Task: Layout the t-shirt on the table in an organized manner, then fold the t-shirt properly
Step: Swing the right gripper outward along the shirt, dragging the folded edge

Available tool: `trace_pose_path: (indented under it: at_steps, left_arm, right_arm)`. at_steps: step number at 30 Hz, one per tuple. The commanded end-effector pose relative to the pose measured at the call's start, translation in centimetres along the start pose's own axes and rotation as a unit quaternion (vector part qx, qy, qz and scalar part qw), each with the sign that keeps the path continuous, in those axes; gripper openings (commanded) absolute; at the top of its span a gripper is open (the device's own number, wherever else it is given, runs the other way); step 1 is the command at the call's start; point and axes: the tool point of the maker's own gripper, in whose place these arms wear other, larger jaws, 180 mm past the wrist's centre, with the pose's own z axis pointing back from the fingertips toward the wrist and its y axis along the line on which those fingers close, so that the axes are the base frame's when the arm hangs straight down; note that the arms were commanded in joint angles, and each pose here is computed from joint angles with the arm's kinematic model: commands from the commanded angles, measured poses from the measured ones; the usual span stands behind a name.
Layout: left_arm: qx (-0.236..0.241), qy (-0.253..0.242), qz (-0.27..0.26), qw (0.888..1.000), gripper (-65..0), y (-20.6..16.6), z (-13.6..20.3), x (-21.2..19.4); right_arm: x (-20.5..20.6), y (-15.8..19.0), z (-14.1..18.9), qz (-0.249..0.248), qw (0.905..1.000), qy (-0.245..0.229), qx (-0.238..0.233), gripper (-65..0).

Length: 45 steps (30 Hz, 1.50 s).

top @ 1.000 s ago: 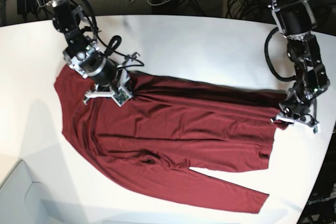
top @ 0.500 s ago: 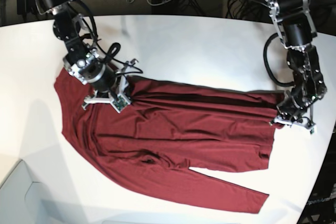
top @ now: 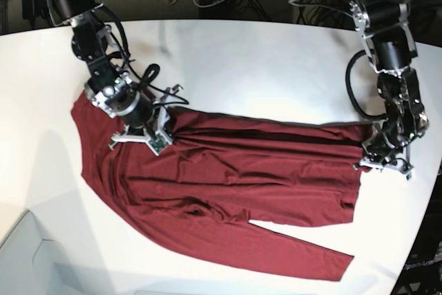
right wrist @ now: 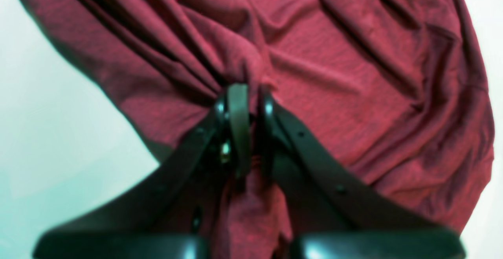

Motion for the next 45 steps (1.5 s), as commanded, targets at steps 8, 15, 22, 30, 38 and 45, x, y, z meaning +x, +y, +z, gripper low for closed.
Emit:
trace_pose_path:
  at_steps: [8, 15, 22, 30, 38, 45]
  left_arm:
    - [-0.008, -0.051, -0.01, 0.999, -32.1, -0.5, 1.1, 3.8]
    - [-0.016, -0.084, -0.032, 0.996, -32.2, -1.1, 3.2, 4.8]
    - [-0.005, -0.073, -0.047, 0.996, -32.2, 0.3, 4.1, 1.9]
    - [0.002, -0.057, -0.049, 0.997, -32.2, 1.2, 4.0, 0.3]
    - [0.001, -0.043, -0.033, 0.999, -32.1, 0.9, 2.7, -1.5]
    - [-0.001, -0.047, -0.018, 0.999, -32.1, 0.7, 1.8, -2.8]
  right_arm:
    - [2.2, -1.2, 0.6, 0.006, 0.9993, -0.033, -0.014, -38.8]
    - [4.2, -1.8, 3.5, -0.002, 0.9966, -0.072, -0.039, -35.5]
    - [-0.2, -1.2, 5.3, -0.044, 0.997, -0.036, -0.052, -35.4]
    - [-2.4, -0.2, 5.9, -0.072, 0.9959, -0.014, -0.052, -35.4]
    - [-4.2, -0.1, 5.2, -0.079, 0.9957, 0.009, -0.048, -35.5]
    - [-4.3, -0.1, 5.3, -0.079, 0.9957, 0.01, -0.048, -35.5]
